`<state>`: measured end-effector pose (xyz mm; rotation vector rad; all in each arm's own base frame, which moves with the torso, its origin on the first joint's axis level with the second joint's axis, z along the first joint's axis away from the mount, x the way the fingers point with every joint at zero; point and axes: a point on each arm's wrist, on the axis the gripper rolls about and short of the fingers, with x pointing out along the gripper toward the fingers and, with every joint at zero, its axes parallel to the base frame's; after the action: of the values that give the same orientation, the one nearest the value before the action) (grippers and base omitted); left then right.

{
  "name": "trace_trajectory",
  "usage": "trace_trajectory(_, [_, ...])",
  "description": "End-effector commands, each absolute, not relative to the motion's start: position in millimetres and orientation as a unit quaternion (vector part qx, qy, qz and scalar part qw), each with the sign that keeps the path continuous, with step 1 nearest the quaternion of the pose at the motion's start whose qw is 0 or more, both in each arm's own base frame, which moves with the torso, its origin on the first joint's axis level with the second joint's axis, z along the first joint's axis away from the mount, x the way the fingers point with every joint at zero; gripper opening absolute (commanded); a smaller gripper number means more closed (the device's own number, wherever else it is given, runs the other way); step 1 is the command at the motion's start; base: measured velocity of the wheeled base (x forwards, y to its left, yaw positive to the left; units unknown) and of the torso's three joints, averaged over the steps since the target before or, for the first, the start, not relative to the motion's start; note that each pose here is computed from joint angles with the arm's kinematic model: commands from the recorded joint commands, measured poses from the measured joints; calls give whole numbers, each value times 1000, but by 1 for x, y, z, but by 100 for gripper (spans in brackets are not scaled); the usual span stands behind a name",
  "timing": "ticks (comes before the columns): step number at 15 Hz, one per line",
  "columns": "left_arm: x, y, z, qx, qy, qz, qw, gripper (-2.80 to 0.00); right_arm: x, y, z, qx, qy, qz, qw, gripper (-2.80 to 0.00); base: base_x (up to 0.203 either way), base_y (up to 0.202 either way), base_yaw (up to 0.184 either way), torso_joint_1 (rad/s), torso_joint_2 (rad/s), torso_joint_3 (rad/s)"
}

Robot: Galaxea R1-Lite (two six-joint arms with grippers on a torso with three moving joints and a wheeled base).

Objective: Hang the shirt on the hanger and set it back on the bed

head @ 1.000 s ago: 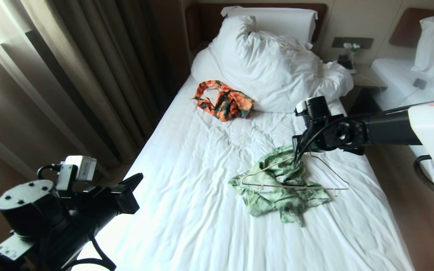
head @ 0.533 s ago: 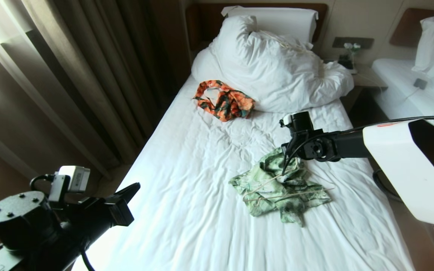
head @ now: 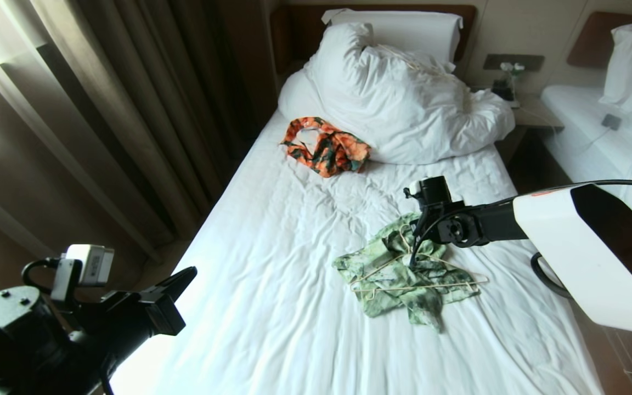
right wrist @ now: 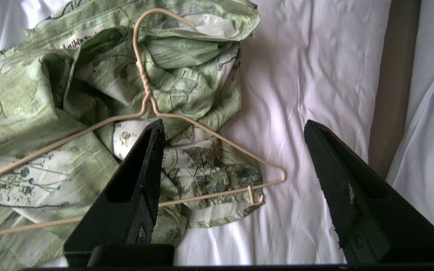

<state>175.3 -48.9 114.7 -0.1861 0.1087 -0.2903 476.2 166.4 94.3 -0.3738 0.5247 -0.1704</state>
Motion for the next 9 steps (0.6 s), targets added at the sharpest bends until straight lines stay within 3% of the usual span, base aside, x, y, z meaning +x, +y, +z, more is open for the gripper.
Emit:
trace_trajectory(1, [175,-49,116,-94,49,-145,984,-280,465,164,99,-190,266,-83,941,-280,0,0,0,0,0,0])
trace_trajectory(6, [182,-51,136,-155,6,-169,973,-280,428,154,145,-176,249,-82,949,-280,0,0,0,0,0,0])
trace_trajectory(9, [171,-50,153,-144,-40,-179,972,-280,381,131,189,-161,234,-90,955,-280,0,0,0,0,0,0])
